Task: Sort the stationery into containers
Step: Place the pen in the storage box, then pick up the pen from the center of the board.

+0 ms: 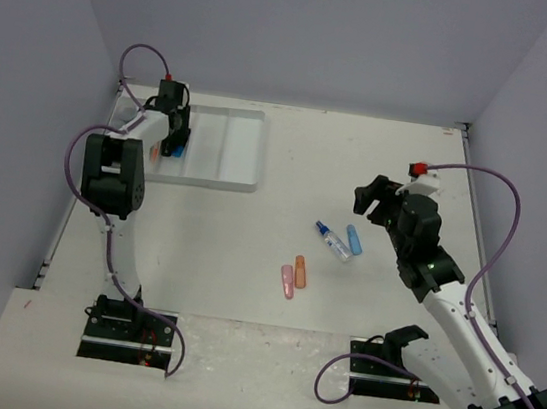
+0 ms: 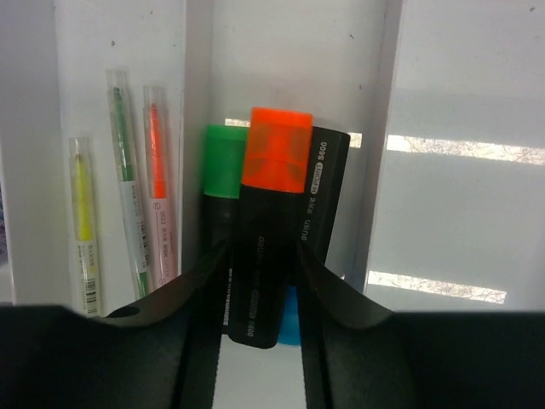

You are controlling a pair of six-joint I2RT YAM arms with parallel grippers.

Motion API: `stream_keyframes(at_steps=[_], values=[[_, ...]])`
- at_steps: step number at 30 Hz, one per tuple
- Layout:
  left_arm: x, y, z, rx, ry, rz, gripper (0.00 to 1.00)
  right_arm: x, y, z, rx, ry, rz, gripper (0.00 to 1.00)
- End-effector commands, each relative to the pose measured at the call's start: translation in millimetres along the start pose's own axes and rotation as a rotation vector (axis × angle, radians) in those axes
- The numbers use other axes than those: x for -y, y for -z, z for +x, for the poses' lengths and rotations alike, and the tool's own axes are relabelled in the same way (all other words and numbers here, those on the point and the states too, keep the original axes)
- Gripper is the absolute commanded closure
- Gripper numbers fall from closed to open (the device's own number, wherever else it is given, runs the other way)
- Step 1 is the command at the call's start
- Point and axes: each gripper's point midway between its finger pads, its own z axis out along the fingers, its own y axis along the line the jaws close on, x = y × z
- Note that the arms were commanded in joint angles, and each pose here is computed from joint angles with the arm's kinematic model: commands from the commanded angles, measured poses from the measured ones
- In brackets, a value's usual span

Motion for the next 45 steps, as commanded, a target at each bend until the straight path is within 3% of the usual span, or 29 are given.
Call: stream_keyframes(at_steps=[1,11,13,15,18,19,20,23,27,29,34,39,45], values=[[-1,16,-33,0.079,-0.006,0.031,0.56,-6,-3,-12,0.035,-0.003,-0.02,0.25],[9,128,-119,0.296,0.079,0.069,0.25,-7,-3,-12,0.03,-0.001,-0.029,0.25],[22,156,-128,0.324,0.096,0.079,0.09,-9,-2,-12,0.03,0.001,-0.037,0.25],[34,185,-132,0.341,0.134,0.084,0.0,-11,-2,-11,0.021,0.009,-0.05,0.24],[58,217,-118,0.336,0.203,0.145,0.0,-20,-5,-5,-0.035,0.039,-0.087,0.24],[72,252,-109,0.373,0.301,0.217,0.0,-27,-9,4,-0.098,0.059,-0.119,0.24],[87,241,-92,0.342,0.278,0.241,0.0,-30,-13,11,-0.141,0.066,-0.13,0.25],[119,283,-46,0.378,0.272,0.342,0.0,-34,-33,42,-0.308,0.084,-0.139,0.35],[108,325,10,0.417,0.211,0.333,0.0,-49,-44,75,-0.471,0.098,-0.134,0.41],[90,326,44,0.412,0.188,0.316,0.0,-57,-41,99,-0.562,0.153,-0.094,0.39],[61,346,86,0.434,0.126,0.338,0.0,-52,-17,156,-0.673,0.228,0.031,0.39],[72,341,116,0.397,0.059,0.439,0.0,-43,17,199,-0.763,0.228,0.048,0.44],[83,339,124,0.421,0.055,0.511,0.0,-60,34,219,-0.805,0.272,0.004,0.52]])
